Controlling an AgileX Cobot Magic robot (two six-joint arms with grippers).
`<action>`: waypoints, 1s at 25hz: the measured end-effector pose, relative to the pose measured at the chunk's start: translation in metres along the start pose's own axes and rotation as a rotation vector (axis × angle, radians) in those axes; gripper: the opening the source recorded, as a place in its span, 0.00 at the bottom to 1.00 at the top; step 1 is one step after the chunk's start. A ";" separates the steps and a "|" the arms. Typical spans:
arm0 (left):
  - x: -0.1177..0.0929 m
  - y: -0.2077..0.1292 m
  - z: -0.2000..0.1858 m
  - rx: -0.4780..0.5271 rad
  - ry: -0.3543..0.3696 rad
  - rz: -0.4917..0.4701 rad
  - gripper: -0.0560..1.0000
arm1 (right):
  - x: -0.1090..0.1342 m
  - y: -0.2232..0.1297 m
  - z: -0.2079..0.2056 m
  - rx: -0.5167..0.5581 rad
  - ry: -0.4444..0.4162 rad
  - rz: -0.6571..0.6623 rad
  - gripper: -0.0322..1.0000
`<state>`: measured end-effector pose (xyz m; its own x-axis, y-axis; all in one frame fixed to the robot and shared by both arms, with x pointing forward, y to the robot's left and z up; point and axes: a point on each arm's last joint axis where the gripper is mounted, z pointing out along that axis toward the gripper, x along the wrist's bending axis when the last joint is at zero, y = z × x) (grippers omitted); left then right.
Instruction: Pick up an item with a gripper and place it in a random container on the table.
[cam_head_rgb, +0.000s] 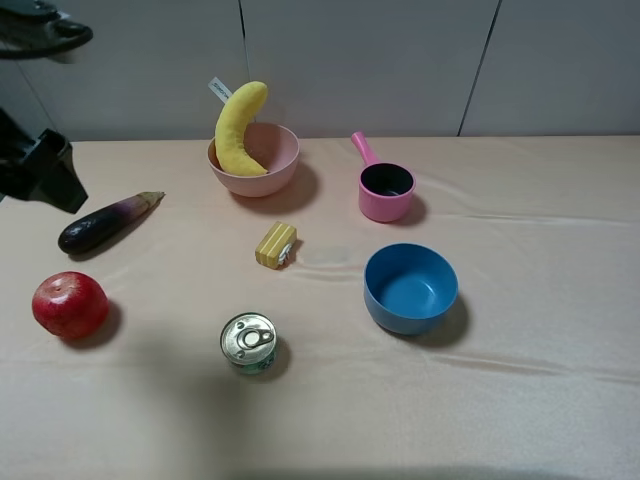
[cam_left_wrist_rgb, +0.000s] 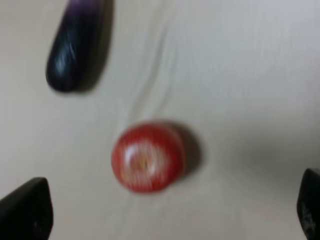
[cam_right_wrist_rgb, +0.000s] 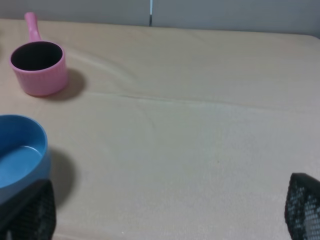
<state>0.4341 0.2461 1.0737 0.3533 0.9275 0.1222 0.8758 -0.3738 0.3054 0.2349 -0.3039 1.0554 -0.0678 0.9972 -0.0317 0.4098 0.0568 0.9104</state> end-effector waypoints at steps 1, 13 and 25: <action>-0.001 -0.009 -0.001 0.009 0.000 -0.011 0.99 | 0.000 0.000 0.000 0.000 0.000 0.000 0.70; -0.015 -0.111 0.001 0.124 -0.078 -0.067 0.99 | 0.000 0.000 0.000 0.000 0.000 0.000 0.70; -0.019 -0.135 0.006 -0.025 -0.087 -0.088 0.99 | 0.000 0.000 0.000 0.000 0.000 0.000 0.70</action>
<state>0.3112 0.2791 1.0243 0.3034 0.9528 0.0113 0.8965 -0.2894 0.3354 0.2349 -0.3039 1.0554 -0.0678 0.9972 -0.0317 0.4098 0.0568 0.9104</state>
